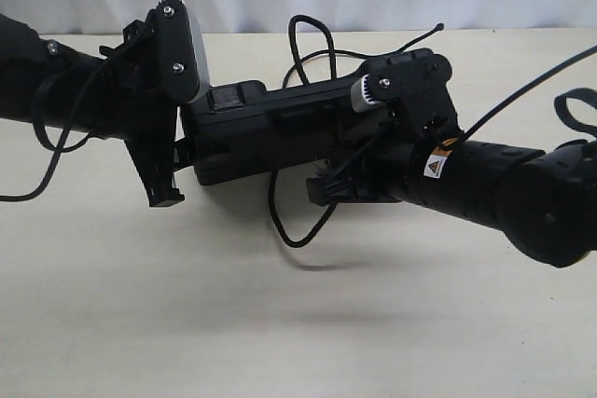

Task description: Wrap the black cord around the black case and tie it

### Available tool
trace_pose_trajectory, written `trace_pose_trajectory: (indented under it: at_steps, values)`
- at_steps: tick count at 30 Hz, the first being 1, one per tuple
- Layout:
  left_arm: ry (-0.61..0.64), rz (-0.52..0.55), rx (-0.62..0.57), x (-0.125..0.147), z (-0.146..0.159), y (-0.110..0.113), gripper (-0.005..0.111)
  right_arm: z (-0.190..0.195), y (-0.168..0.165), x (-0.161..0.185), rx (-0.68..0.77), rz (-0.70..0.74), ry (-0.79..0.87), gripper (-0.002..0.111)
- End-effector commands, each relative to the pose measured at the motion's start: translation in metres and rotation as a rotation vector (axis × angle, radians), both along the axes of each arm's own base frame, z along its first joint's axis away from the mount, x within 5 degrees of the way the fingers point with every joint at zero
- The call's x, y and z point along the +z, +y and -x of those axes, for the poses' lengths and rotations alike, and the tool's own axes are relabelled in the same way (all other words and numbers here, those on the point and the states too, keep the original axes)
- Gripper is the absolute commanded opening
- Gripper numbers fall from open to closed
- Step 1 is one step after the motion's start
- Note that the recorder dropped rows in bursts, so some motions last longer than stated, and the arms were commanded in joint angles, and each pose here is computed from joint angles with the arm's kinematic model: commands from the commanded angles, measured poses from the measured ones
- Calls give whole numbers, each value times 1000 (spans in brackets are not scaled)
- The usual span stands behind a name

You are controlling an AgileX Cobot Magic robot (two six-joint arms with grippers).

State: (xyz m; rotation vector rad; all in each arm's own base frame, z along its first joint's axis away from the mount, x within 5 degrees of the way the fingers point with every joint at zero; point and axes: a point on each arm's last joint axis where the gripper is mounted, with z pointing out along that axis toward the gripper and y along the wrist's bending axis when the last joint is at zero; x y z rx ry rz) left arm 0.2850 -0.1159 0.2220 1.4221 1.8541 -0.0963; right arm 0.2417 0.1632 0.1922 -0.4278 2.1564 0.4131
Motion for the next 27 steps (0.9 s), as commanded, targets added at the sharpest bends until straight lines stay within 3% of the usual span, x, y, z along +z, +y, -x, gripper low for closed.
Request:
trace_pose_trajectory:
  at_steps: [1,22,25,27]
  values:
    - [131,39,-98,-9,13,-10,48,-1,1,1,-4,-8,-3,4]
    - [166,75,-112,-9,16,-12,49,1,0,0,-6,-1,22,4]
    - [160,71,-106,-9,16,-12,61,1,0,-1,-6,0,25,4]
    - [158,71,-104,-9,16,-12,75,1,0,-1,-6,0,25,4]
